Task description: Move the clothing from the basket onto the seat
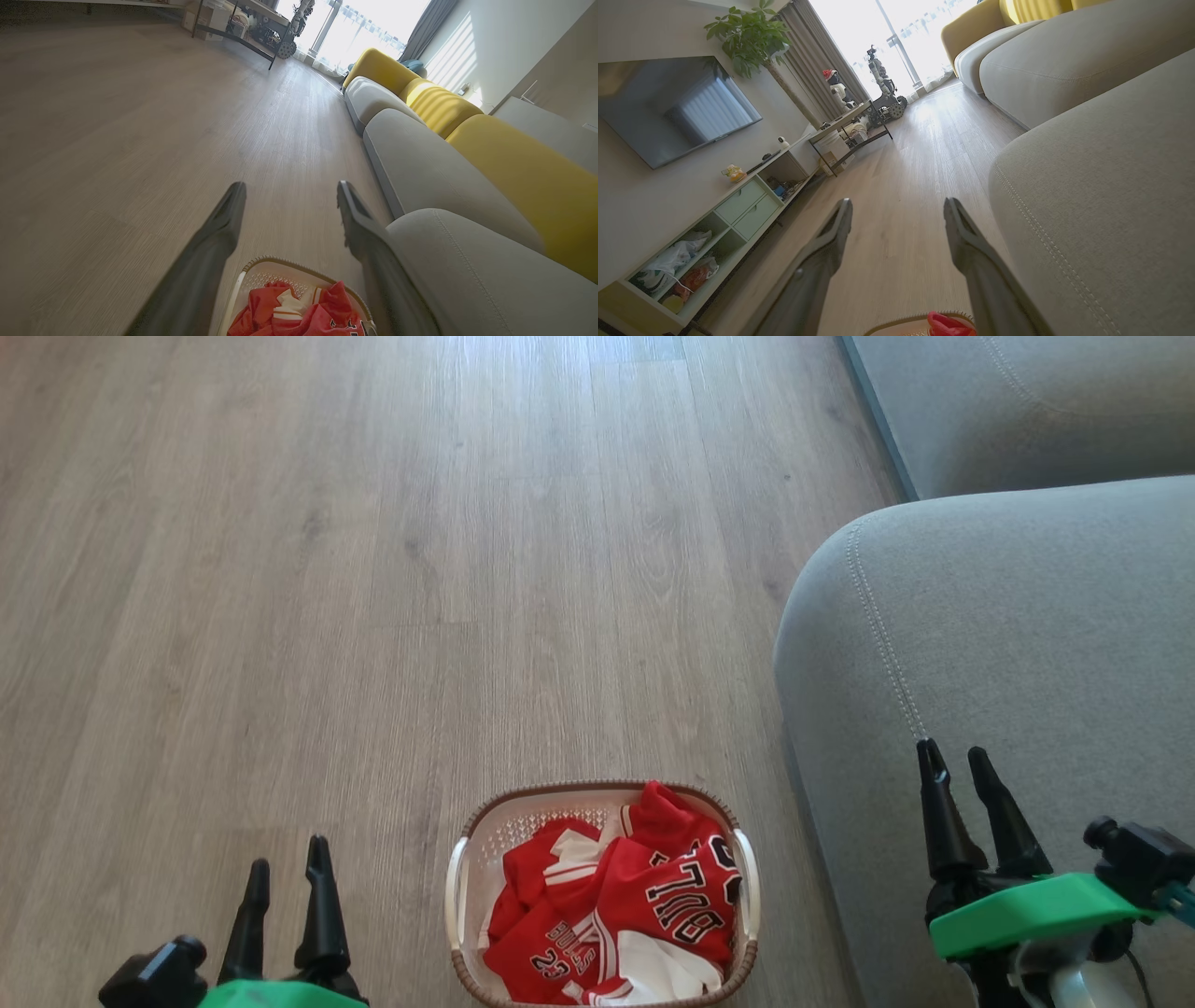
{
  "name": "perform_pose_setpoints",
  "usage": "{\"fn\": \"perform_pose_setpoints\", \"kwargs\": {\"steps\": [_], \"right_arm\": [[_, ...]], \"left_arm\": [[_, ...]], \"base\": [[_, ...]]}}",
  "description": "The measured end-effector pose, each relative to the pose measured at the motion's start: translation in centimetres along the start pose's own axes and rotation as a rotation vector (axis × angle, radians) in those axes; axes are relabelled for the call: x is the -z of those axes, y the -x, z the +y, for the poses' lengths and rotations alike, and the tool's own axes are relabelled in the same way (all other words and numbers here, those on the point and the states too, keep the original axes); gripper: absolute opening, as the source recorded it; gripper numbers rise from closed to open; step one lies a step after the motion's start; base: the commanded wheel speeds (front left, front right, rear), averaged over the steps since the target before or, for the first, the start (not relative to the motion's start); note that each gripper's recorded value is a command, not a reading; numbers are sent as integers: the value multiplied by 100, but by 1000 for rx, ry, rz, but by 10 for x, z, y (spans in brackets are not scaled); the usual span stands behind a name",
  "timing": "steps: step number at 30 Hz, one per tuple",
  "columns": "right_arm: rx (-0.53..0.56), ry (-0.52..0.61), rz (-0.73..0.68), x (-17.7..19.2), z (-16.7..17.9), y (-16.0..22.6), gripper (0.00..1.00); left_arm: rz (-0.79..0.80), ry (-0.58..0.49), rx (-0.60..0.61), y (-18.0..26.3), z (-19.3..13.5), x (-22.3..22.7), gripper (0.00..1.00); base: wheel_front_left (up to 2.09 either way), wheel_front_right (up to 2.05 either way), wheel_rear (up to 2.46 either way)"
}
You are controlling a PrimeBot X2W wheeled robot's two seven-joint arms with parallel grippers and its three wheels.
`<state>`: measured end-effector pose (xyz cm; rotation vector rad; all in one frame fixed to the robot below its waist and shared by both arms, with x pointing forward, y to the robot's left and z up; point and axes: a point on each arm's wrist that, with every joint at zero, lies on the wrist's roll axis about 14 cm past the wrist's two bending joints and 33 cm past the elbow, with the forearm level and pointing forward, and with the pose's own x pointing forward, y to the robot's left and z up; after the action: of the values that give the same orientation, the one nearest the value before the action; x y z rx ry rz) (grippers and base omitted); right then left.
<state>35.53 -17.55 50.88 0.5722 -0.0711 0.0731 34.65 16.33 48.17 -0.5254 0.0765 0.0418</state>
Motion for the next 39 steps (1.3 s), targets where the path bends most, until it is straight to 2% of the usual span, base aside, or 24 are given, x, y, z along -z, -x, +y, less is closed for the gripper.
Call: {"fn": "perform_pose_setpoints", "kwargs": {"steps": [17, 39], "right_arm": [[-6, 217, 8, 2, -1, 7, 100], [-11, 491, 36, 7, -5, 12, 100]], "left_arm": [[-33, -219, 28, 10, -4, 0, 100], [-49, -437, 65, 16, -5, 9, 100]], "base": [[0, 0, 0], [0, 0, 0]]}}
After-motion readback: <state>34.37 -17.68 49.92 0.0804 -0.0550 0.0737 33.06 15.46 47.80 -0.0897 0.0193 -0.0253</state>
